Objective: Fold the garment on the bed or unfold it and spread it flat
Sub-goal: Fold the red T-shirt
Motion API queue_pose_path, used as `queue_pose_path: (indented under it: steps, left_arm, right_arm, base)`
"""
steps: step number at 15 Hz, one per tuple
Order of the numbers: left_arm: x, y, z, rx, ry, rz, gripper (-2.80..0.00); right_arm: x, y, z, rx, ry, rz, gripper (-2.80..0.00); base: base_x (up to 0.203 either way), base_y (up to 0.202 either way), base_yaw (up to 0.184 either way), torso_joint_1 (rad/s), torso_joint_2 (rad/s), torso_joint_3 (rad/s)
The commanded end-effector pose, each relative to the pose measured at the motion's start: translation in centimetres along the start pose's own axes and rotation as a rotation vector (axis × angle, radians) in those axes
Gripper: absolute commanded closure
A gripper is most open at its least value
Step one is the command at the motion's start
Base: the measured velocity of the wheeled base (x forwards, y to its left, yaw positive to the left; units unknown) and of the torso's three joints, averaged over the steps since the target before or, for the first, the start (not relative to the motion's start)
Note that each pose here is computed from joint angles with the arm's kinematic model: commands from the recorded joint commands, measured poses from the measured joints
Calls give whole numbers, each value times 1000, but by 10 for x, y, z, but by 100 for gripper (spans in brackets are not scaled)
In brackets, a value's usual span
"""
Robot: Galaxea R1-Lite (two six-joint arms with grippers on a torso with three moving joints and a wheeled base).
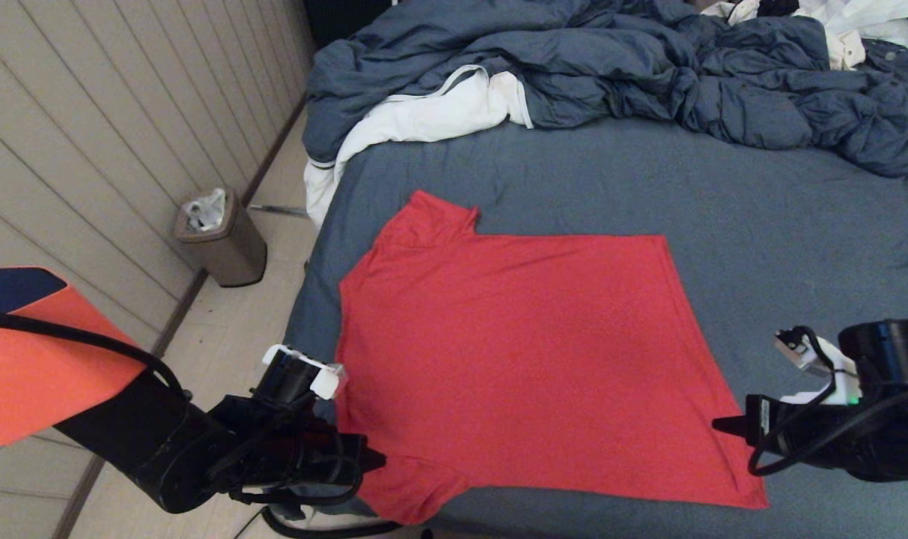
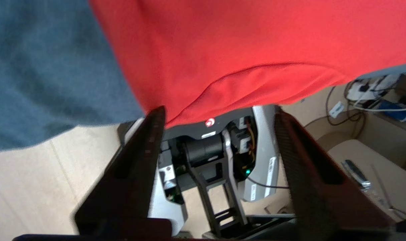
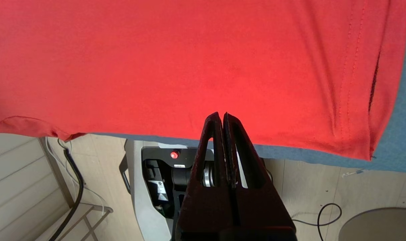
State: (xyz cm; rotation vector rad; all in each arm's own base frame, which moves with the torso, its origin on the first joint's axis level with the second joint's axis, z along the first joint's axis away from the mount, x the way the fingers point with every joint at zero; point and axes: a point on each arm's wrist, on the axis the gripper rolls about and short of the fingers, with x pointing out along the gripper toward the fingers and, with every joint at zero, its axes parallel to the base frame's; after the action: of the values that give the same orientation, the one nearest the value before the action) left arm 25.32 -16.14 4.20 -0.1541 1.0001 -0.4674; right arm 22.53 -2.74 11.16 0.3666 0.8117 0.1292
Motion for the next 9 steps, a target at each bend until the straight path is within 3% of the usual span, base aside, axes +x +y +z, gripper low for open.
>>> queue_pose_path:
  steps: [1, 7, 9]
  left_arm:
    - [-4, 1, -3, -1, -14, 7, -280]
    - [17, 15, -7, 7, -81, 42, -280]
    - [24, 18, -10, 15, -84, 93, -280]
  right_arm:
    - [1, 0, -1, 0, 5, 3, 0]
    - [3, -1, -1, 4, 12, 2, 0]
    - [2, 0, -1, 5, 8, 4, 0]
  base:
    - [0, 0, 0, 0, 0, 0]
    - [0, 0, 0, 0, 0, 0]
    - [0, 0, 0, 0, 0, 0]
